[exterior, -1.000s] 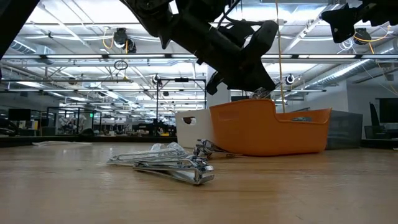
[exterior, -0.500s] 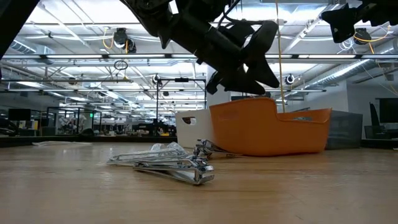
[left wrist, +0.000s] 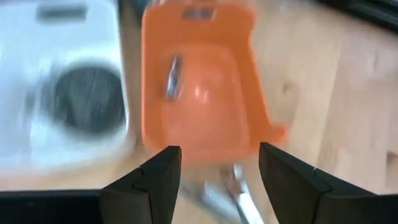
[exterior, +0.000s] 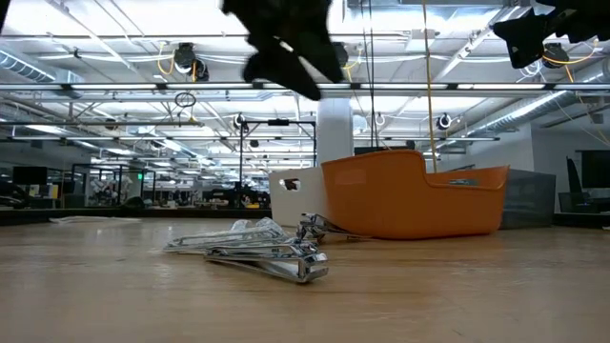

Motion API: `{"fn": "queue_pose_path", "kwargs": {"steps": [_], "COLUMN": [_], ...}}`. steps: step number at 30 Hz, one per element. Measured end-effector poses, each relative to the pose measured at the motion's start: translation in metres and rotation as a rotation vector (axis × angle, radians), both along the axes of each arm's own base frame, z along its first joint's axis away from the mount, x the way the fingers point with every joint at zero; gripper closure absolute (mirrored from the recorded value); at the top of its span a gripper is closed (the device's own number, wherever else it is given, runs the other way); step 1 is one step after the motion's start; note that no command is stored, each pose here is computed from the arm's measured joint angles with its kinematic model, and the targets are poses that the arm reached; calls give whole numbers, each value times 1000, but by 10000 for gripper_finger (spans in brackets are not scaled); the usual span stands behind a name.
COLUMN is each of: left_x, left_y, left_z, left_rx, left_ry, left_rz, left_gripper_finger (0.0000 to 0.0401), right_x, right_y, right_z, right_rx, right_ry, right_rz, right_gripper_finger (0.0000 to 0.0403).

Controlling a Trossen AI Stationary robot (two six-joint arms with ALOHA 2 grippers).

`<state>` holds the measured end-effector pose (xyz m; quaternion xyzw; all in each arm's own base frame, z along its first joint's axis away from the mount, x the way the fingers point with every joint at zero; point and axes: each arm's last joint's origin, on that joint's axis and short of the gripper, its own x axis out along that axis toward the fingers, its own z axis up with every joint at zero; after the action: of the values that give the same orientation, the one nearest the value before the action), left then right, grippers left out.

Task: Pick & Place Travel size toiletries
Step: Put the silver nail cutter into the orange bin

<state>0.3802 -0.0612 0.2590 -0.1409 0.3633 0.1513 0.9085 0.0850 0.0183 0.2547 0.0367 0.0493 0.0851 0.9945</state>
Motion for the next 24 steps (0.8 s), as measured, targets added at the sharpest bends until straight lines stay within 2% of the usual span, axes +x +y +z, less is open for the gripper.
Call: {"fn": "queue_pose_path", "kwargs": {"steps": [2, 5, 11, 14, 18, 24], "left_x": [-12, -16, -4, 4, 14, 21], "left_y": [-13, -31, -45, -41, -24, -1], "left_z": [-1, -13, -53, -75, -101, -113], "left_rx": [-23, -11, 72, 30, -128, -201], "left_ry": [60, 81, 98, 118, 167, 206], "left_rz": [57, 116, 237, 305, 436, 483], "left_gripper_finger": [198, 209, 225, 229, 231, 231], "right_x": [0, 0, 0, 0, 1, 1], "right_y": [0, 0, 0, 0, 0, 0], "right_z": [0, 0, 1, 1, 1, 1], "right_rx": [0, 0, 5, 9, 23, 26], "right_ry": [-4, -5, -12, -11, -7, -5], "right_rz": [0, -2, -5, -5, -6, -6], "right_gripper_finger": [147, 147, 147, 147, 147, 147]}}
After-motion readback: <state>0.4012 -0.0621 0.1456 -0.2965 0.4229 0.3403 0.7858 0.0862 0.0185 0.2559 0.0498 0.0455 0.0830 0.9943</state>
